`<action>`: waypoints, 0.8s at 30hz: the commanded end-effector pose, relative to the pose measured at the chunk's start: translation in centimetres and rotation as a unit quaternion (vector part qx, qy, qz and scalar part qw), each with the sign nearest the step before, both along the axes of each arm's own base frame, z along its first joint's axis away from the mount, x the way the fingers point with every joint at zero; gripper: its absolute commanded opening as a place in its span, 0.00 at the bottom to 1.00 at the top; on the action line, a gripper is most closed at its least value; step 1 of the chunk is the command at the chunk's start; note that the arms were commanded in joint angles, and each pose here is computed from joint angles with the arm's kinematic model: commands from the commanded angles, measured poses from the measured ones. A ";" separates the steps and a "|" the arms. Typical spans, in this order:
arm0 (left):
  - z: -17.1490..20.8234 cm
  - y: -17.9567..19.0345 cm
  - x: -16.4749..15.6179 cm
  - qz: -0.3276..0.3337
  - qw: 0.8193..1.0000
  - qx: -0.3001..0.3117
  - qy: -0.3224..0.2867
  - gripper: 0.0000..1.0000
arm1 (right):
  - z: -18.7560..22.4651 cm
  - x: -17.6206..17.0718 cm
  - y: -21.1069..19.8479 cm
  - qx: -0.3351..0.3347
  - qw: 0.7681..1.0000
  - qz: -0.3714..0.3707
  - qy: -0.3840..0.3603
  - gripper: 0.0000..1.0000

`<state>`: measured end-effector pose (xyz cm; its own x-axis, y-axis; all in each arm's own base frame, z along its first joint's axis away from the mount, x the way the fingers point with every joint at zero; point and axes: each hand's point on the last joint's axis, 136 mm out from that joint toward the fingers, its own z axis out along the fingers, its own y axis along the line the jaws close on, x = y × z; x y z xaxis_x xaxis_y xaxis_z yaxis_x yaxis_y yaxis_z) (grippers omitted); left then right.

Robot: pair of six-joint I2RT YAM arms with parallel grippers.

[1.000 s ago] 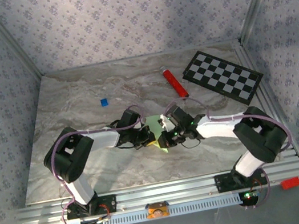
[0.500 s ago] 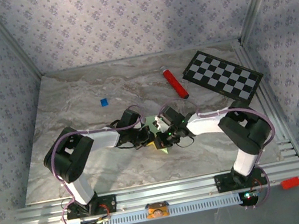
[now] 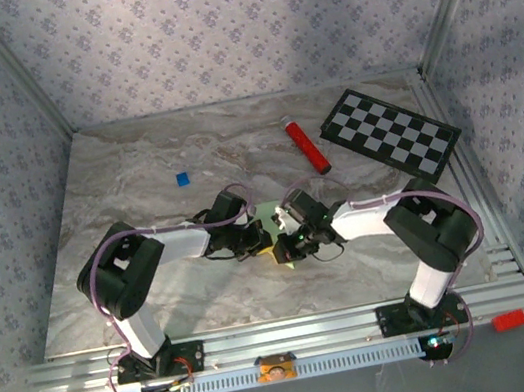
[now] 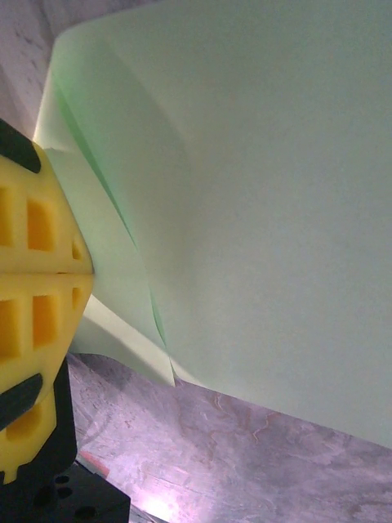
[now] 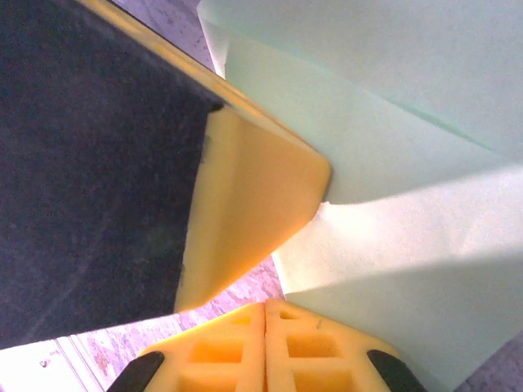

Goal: Fold a paper plane with a square sheet of paper (pick it up from the middle)
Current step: Third fold the triangle at the center of the table.

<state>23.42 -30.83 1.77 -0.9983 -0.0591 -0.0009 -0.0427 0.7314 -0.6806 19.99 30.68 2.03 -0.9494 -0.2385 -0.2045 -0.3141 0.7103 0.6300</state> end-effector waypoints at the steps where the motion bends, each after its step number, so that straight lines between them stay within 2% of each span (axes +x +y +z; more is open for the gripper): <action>1: -3.0 2.0 -1.1 0.006 0.998 0.064 0.026 0.00 | -0.9 -1.2 -1.4 -0.019 1.000 -0.008 0.022 0.08; 24: -3.6 2.3 -1.3 0.008 0.997 0.068 0.033 0.00 | -1.5 -4.7 -6.0 -0.023 0.998 -0.030 0.042 0.09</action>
